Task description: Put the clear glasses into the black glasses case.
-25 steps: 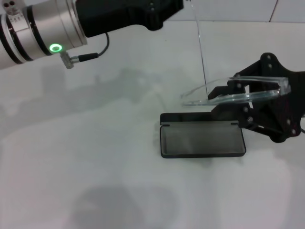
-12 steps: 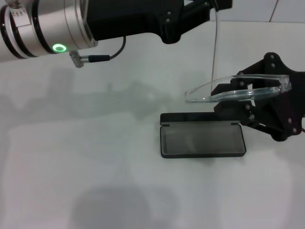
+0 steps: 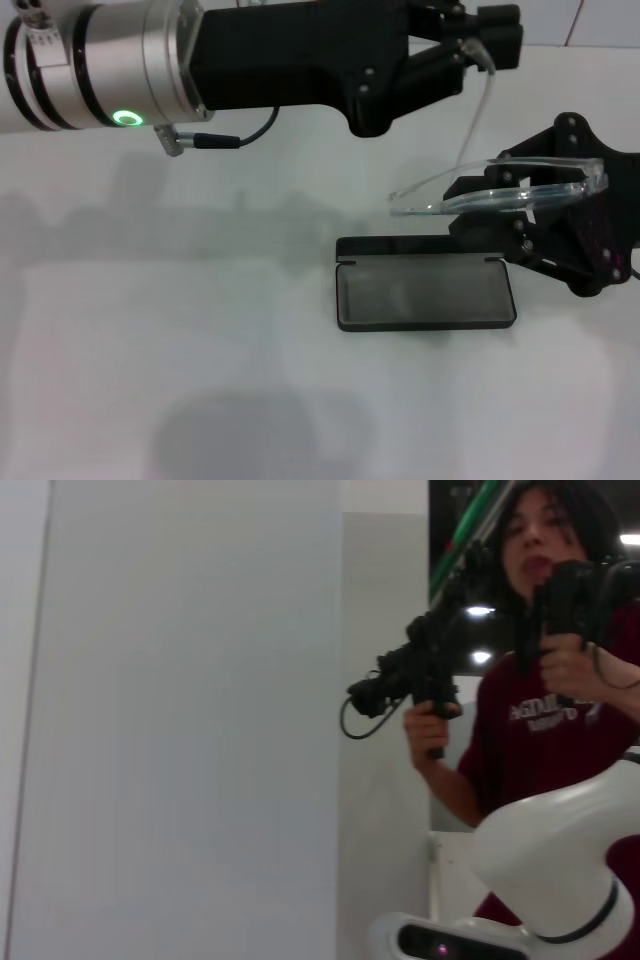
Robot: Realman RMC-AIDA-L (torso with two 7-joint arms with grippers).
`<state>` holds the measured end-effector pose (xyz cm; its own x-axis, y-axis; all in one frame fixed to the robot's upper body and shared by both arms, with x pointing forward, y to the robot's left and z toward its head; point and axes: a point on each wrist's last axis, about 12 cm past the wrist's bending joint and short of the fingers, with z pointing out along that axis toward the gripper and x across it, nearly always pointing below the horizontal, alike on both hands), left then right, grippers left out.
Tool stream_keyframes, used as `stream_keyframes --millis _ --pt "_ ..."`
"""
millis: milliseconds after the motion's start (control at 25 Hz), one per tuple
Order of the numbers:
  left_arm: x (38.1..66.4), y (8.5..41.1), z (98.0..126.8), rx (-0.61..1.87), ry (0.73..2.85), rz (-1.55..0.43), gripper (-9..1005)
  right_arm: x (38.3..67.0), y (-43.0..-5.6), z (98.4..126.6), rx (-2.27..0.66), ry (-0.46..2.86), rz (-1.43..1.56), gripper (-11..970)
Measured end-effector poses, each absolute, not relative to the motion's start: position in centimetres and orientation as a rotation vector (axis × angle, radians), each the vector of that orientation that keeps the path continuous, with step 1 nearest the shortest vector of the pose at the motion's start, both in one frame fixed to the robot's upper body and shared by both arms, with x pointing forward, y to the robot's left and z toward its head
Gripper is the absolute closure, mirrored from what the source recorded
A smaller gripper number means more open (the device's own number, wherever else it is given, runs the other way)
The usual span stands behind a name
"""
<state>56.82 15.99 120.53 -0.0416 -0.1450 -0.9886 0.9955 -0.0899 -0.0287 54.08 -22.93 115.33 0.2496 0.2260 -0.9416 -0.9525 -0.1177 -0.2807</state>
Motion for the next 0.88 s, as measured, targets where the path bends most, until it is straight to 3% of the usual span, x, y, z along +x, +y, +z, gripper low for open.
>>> stream_keyframes --millis 400,880 --pt "57.5 16.5 120.2 1.088 1.132 -1.322 884 53.8 -23.0 115.1 -1.261 0.788 1.214 830" --pt "56.3 16.0 120.5 1.221 1.084 -1.397 884 53.6 -23.1 114.9 -1.254 0.797 1.223 828"
